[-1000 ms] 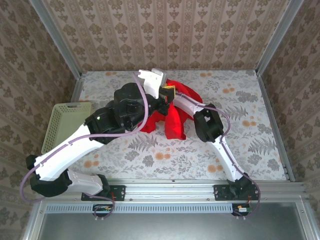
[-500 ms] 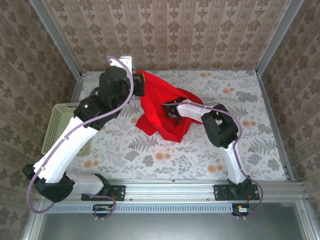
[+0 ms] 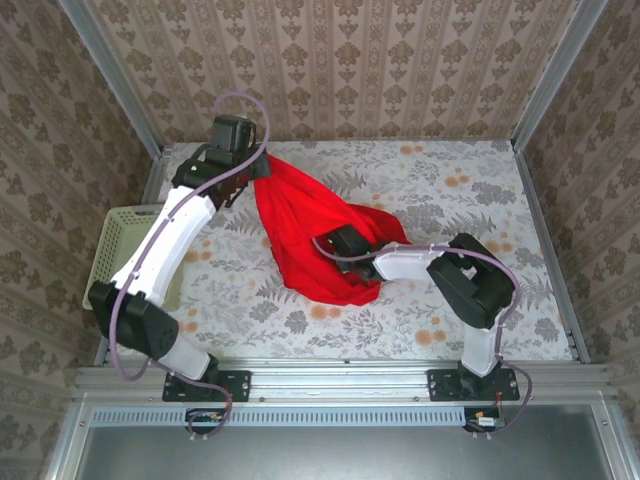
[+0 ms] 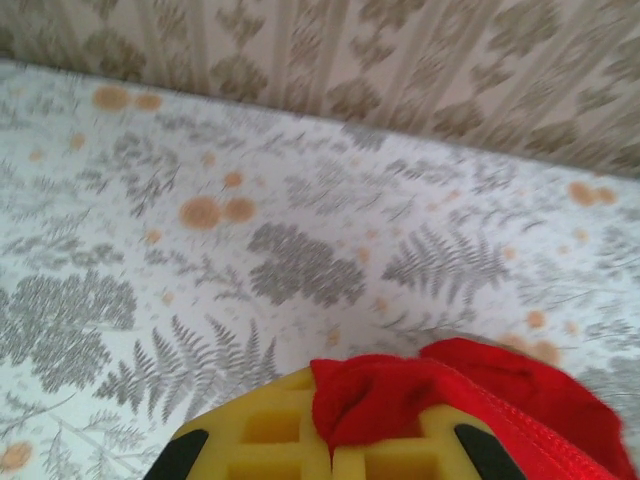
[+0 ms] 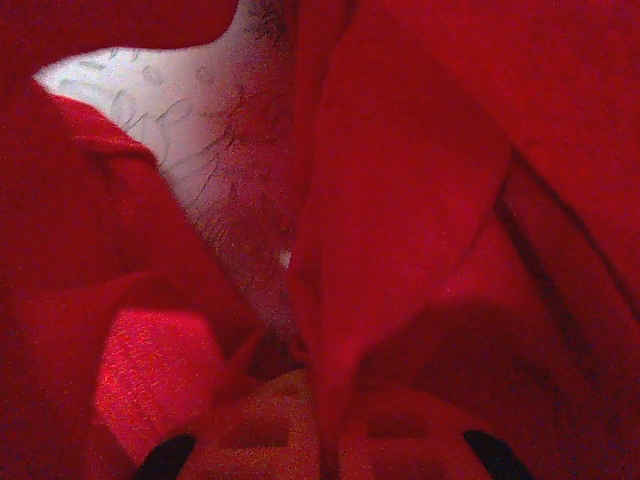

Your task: Fold the inside-out t-shirt

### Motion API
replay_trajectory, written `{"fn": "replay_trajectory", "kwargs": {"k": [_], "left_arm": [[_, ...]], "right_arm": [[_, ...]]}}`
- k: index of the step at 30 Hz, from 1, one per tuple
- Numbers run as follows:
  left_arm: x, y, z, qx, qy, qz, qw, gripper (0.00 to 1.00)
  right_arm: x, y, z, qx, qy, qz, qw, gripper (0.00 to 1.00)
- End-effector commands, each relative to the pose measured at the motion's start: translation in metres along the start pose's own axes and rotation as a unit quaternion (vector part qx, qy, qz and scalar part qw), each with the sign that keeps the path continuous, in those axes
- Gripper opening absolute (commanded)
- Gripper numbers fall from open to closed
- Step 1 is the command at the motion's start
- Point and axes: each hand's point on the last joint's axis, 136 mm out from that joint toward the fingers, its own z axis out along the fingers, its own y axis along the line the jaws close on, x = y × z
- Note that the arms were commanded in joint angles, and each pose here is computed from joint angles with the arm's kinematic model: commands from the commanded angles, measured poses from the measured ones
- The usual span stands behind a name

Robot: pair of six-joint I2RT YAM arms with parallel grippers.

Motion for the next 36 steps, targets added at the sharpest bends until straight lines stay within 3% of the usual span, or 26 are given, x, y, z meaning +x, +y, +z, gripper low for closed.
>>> {"fn": "replay_trajectory", "kwargs": {"k": [1,9,16,25,32,36], "left_arm": [[0.005,0.016,0.018,-0.017,0.032,-0.021,0.999,0.00],[0.028,0.062,0.069,-0.081,0.087,-0.048,0.992,0.00],[0.054,0.075,0.102,-0.106,0.142,-0.040,0.983,0.00],[0.094,0.095,0.135,-0.163,0.227,-0.007,0.960,0.00],[0.120,0.074,0.152,-0.148,0.270,0.040,0.950,0.04],[0.130,0.051,0.151,-0.117,0.282,0.056,0.951,0.10]], "right_arm": [[-0.008,0.021,-0.022,-0.052,-0.043,-0.007,0.998,0.00],[0.018,0.032,-0.042,-0.091,-0.054,-0.013,0.994,0.00],[0.025,0.034,-0.055,-0.110,-0.067,-0.020,0.991,0.00],[-0.008,0.044,-0.102,-0.185,-0.148,0.005,0.972,0.00],[-0.013,0.040,-0.109,-0.191,-0.167,0.026,0.967,0.00],[-0.004,0.036,-0.087,-0.163,-0.133,0.029,0.977,0.00]]}}
